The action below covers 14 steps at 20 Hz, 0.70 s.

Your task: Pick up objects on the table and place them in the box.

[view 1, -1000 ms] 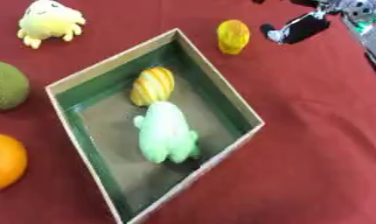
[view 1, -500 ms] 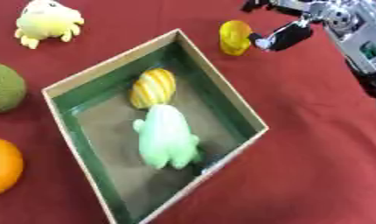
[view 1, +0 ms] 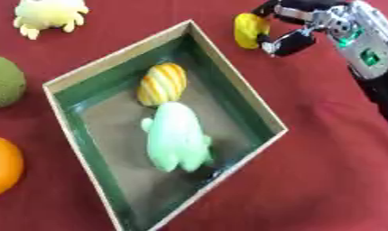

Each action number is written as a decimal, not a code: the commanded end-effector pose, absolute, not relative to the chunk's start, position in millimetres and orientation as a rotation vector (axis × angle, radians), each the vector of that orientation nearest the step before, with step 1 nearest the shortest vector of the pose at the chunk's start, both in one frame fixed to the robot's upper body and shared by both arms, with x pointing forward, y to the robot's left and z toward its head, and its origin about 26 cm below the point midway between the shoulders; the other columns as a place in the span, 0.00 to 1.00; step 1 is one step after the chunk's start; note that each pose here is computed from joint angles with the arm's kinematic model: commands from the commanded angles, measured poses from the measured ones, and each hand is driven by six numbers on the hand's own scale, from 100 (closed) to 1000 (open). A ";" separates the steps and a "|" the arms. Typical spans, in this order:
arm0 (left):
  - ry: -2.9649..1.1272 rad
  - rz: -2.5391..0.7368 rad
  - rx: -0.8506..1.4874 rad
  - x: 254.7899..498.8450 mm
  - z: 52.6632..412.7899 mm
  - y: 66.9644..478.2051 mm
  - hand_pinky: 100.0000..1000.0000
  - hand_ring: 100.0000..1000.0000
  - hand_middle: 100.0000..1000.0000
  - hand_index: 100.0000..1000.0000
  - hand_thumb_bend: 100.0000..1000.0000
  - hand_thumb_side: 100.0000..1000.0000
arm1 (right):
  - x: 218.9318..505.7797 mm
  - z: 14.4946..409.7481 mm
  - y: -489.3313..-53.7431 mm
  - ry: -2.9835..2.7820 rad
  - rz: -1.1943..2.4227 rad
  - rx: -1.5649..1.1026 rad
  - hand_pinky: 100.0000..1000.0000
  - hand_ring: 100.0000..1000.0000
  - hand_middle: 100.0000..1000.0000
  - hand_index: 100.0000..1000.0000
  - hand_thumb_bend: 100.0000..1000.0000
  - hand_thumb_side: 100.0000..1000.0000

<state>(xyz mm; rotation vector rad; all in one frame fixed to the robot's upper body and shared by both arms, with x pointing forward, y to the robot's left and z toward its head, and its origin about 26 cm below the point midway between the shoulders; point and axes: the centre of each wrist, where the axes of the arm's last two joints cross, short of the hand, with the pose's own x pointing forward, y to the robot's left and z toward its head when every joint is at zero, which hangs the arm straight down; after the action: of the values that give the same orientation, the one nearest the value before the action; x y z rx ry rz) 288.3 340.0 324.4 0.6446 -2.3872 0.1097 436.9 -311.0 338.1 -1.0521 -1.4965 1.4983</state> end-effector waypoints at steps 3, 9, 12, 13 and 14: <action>-2.412 0.116 0.670 283.7 333.1 342.9 0.71 0.71 0.59 0.79 0.02 0.79 | 432.6 349.2 -307.6 -1.602 1.426 -1.084 0.84 0.80 0.54 0.69 0.00 0.00; -2.398 0.106 0.677 285.3 331.2 345.0 0.71 0.71 0.59 0.79 0.03 0.79 | 410.7 376.0 -294.1 -1.781 1.327 -1.115 0.81 0.68 0.43 0.58 0.00 0.00; -2.394 0.100 0.683 285.6 330.8 346.0 0.71 0.71 0.59 0.79 0.03 0.78 | 395.4 385.7 -285.0 -1.847 1.334 -1.066 0.81 0.66 0.42 0.56 0.00 0.00; -2.392 0.098 0.684 285.7 330.6 346.2 0.71 0.71 0.59 0.79 0.03 0.78 | 389.9 387.8 -281.1 -1.860 1.350 -1.037 0.81 0.66 0.42 0.56 0.00 0.00; -2.391 0.096 0.685 285.8 330.5 346.4 0.71 0.71 0.59 0.79 0.03 0.78 | 385.1 389.5 -278.3 -1.867 1.360 -1.013 0.81 0.66 0.42 0.56 0.00 0.00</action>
<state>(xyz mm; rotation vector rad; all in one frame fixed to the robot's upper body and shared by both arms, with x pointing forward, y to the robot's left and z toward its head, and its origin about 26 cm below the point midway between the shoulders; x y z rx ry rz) 289.6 342.6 321.0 0.6519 -2.3708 0.1127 398.9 -275.7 372.3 -0.9903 -1.8350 1.3602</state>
